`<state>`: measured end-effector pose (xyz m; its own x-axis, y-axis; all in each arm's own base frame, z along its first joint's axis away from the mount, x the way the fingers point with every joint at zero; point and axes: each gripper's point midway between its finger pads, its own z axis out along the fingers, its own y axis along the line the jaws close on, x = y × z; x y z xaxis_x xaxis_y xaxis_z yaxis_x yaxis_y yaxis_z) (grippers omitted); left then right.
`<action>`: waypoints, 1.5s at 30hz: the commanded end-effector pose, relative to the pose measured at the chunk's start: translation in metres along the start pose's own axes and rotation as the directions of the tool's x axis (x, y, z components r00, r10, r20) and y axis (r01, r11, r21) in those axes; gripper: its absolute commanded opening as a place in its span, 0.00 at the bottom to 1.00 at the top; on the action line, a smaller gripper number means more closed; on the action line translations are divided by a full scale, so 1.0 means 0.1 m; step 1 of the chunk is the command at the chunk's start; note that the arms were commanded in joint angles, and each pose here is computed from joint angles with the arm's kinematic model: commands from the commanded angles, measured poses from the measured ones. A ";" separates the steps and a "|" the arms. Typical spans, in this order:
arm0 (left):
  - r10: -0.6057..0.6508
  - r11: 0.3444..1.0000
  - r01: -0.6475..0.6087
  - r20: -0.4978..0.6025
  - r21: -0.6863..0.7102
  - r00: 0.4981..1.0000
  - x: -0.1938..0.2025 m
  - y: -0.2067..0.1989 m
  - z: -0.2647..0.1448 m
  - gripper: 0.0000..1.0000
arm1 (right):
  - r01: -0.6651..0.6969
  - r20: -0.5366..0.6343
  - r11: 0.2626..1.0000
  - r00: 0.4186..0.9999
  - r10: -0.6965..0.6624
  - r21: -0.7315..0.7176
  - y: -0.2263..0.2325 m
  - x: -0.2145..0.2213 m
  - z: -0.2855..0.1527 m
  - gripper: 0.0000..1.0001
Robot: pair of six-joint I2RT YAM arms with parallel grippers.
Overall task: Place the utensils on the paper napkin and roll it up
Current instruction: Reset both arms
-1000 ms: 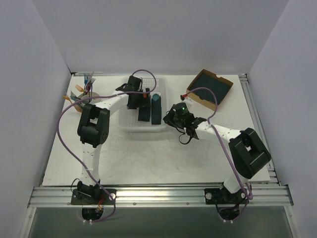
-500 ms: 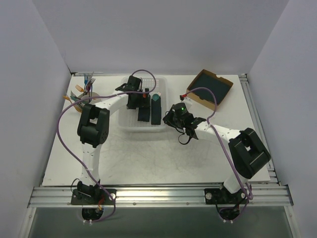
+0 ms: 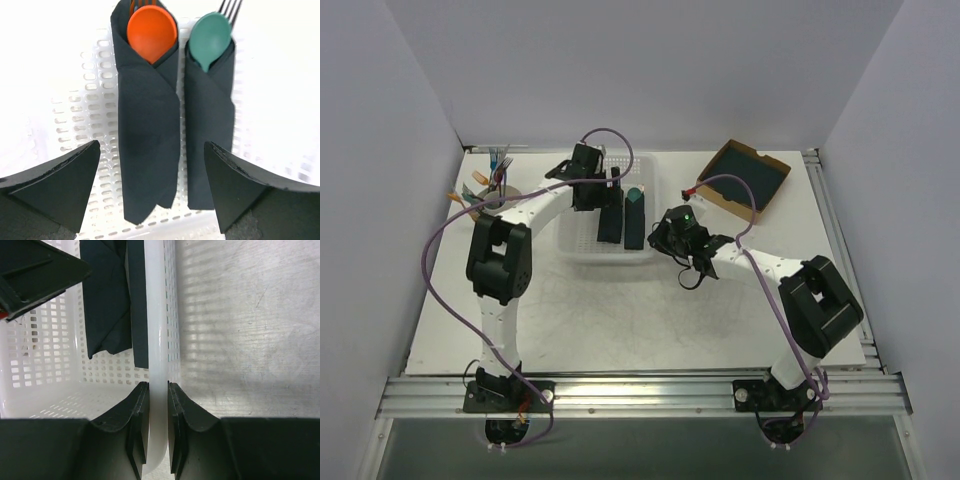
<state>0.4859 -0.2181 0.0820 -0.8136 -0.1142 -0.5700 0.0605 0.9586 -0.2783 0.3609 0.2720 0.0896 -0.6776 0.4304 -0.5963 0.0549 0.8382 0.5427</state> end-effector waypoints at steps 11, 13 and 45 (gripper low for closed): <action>0.000 0.999 -0.007 0.197 0.032 0.980 -0.41 -0.16 -1.09 0.94 | 0.040 0.061 0.999 0.997 -0.041 0.030 0.05 -0.19 -0.05 0.76; -0.005 0.999 -0.004 0.246 0.037 0.969 -0.48 -0.16 -1.31 0.94 | 0.061 0.082 0.998 0.995 -0.064 0.031 0.09 -0.28 -0.10 0.97; -0.202 0.970 0.049 0.684 0.236 0.701 0.77 0.55 -3.37 0.94 | 0.299 0.434 0.953 0.865 -0.252 -0.043 -0.10 -0.94 -1.96 1.00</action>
<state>0.2324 -0.0912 0.2699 -0.2605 -0.4041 -0.8768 0.1496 0.8803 -0.4502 0.2803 0.1671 0.2441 -0.3333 0.3022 -0.8931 -0.1960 0.9043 0.3792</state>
